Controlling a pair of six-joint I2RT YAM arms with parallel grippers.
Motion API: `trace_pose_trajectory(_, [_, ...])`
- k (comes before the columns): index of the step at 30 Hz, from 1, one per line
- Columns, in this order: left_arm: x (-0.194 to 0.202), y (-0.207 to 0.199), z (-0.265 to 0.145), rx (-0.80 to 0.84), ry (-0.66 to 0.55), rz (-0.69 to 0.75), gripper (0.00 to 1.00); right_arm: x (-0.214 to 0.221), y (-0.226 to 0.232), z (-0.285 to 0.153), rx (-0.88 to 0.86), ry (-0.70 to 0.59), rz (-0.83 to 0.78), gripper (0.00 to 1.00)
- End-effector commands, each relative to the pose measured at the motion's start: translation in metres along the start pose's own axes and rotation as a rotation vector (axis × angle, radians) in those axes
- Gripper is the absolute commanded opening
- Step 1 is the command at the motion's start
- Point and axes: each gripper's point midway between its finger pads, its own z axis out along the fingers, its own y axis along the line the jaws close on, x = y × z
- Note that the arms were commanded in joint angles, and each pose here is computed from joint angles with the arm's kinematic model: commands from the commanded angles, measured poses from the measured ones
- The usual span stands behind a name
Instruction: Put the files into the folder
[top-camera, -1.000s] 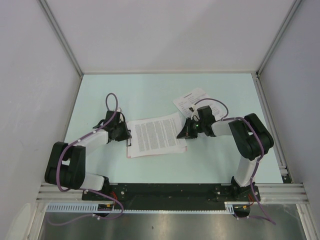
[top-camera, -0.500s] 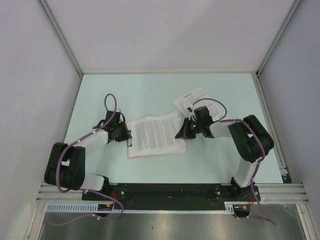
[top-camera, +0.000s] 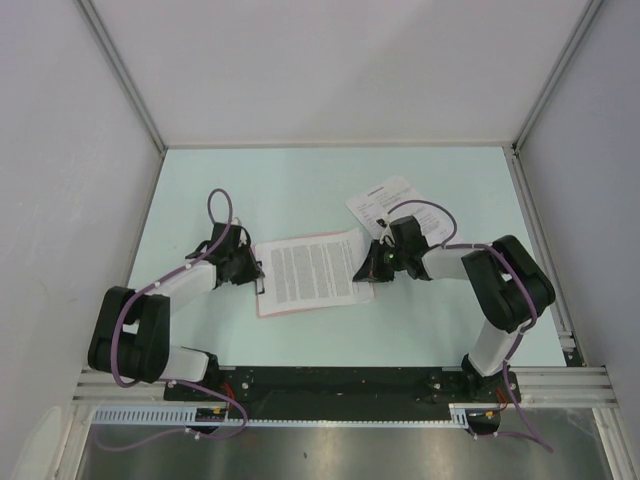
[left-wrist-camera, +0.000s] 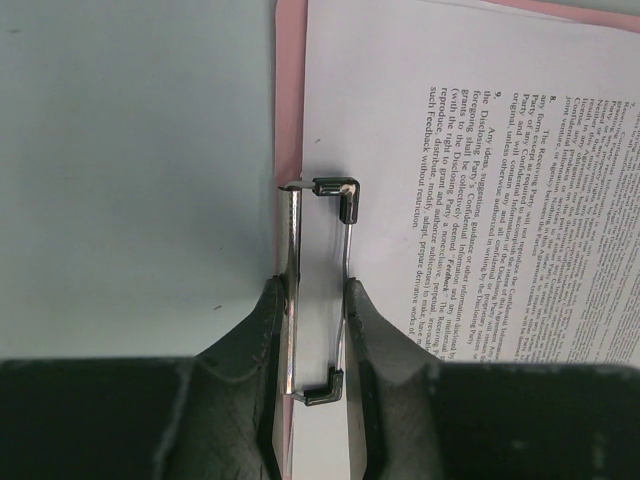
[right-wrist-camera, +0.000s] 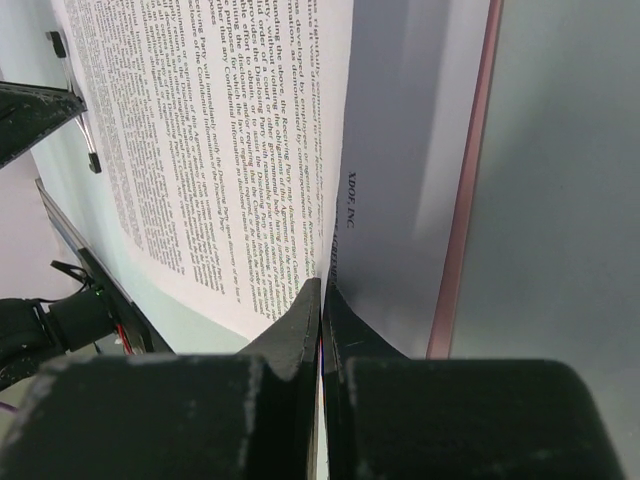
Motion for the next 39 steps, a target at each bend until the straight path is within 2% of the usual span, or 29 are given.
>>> trace_pose_trajectory(1, [0.004,-0.003,-0.003,0.009,0.010,-0.028,0.00,-0.003,0.008,-0.008,-0.016,-0.026,-0.018,0.00])
trace_pose_trajectory(8, [0.005,-0.004,-0.005,0.012,0.030,0.006,0.00,-0.004,0.011,-0.005,-0.046,-0.023,-0.023,0.00])
trace_pose_trajectory(9, [0.005,-0.004,-0.006,0.009,0.035,0.005,0.07,-0.003,0.012,-0.005,-0.049,-0.022,-0.025,0.00])
trace_pose_trajectory(11, [0.006,-0.004,-0.007,0.005,0.047,0.027,0.26,-0.004,0.011,-0.002,-0.062,-0.022,-0.026,0.00])
trace_pose_trajectory(12, [0.004,-0.004,-0.007,-0.001,0.045,0.030,0.50,-0.006,0.011,-0.001,-0.067,-0.025,-0.029,0.00])
trace_pose_trajectory(13, [0.003,-0.002,-0.009,-0.008,0.043,0.038,0.86,-0.005,0.013,0.000,-0.082,-0.021,-0.035,0.05])
trace_pose_trajectory(14, [0.002,0.000,-0.013,-0.022,0.040,0.056,0.99,-0.006,0.013,0.002,-0.090,-0.024,-0.042,0.10])
trace_pose_trajectory(15, [-0.010,0.000,-0.020,-0.033,-0.005,0.068,0.99,-0.007,0.013,0.003,-0.090,-0.024,-0.043,0.20])
trace_pose_trajectory(17, [-0.019,-0.001,-0.035,-0.043,-0.038,0.111,1.00,-0.011,0.017,0.001,-0.106,-0.030,-0.058,0.28])
trace_pose_trajectory(18, [-0.040,-0.010,-0.051,-0.052,-0.128,0.140,1.00,-0.012,0.019,-0.001,-0.110,-0.028,-0.062,0.40])
trace_pose_trajectory(19, [-0.044,-0.017,-0.059,-0.045,-0.151,0.160,1.00,-0.014,0.023,-0.004,-0.103,-0.019,-0.062,0.46])
trace_pose_trajectory(20, [-0.050,-0.029,-0.065,-0.015,-0.180,0.178,0.99,-0.020,0.031,-0.012,-0.100,-0.037,-0.094,0.50])
trace_pose_trajectory(21, [-0.051,-0.051,-0.071,0.063,-0.187,0.196,0.98,-0.024,0.033,-0.018,-0.081,-0.043,-0.106,0.60])
trace_pose_trajectory(22, [-0.053,-0.069,-0.070,0.122,-0.198,0.180,0.96,-0.019,0.017,-0.026,0.026,-0.024,-0.077,0.63])
trace_pose_trajectory(23, [-0.049,-0.086,-0.070,0.189,-0.182,0.184,0.95,-0.038,0.012,-0.038,0.091,-0.074,-0.085,0.68])
trace_pose_trajectory(24, [-0.040,-0.107,-0.068,0.250,-0.161,0.206,0.94,-0.053,0.007,-0.057,0.155,-0.138,-0.074,0.78])
trace_pose_trajectory(25, [-0.036,-0.127,-0.060,0.317,-0.140,0.218,0.93,-0.060,-0.019,-0.072,0.292,-0.188,-0.035,0.83])
trace_pose_trajectory(26, [-0.036,-0.147,-0.060,0.369,-0.146,0.222,0.93,-0.068,-0.033,-0.085,0.357,-0.230,0.003,0.86])
trace_pose_trajectory(27, [-0.027,-0.170,-0.061,0.433,-0.133,0.257,0.93,-0.085,-0.051,-0.109,0.416,-0.306,0.056,0.90])
trace_pose_trajectory(28, [-0.031,-0.197,-0.064,0.520,-0.164,0.278,0.91,-0.088,-0.066,-0.121,0.472,-0.328,0.095,0.91])
trace_pose_trajectory(29, [-0.026,-0.209,-0.050,0.526,-0.147,0.291,0.90,-0.092,-0.076,-0.132,0.498,-0.354,0.132,0.92])
trace_pose_trajectory(31, [-0.035,-0.264,-0.057,0.658,-0.217,0.321,0.87,-0.100,-0.098,-0.156,0.545,-0.405,0.214,0.94])
trace_pose_trajectory(32, [-0.034,-0.284,-0.042,0.685,-0.197,0.291,0.85,-0.102,-0.104,-0.162,0.558,-0.418,0.241,0.94])
trace_pose_trajectory(34, [-0.037,-0.326,-0.044,0.813,-0.213,0.243,0.83,-0.104,-0.122,-0.177,0.593,-0.447,0.302,0.94])
trace_pose_trajectory(37, [-0.033,-0.377,-0.014,0.882,-0.179,0.179,0.79,-0.106,-0.137,-0.188,0.588,-0.472,0.350,0.94])
trace_pose_trajectory(38, [-0.041,-0.407,-0.022,0.940,-0.199,0.169,0.78,-0.107,-0.139,-0.191,0.581,-0.480,0.355,0.94])
trace_pose_trajectory(39, [-0.027,-0.409,0.019,0.906,-0.150,0.156,0.74,-0.108,-0.140,-0.192,0.567,-0.482,0.362,0.94])
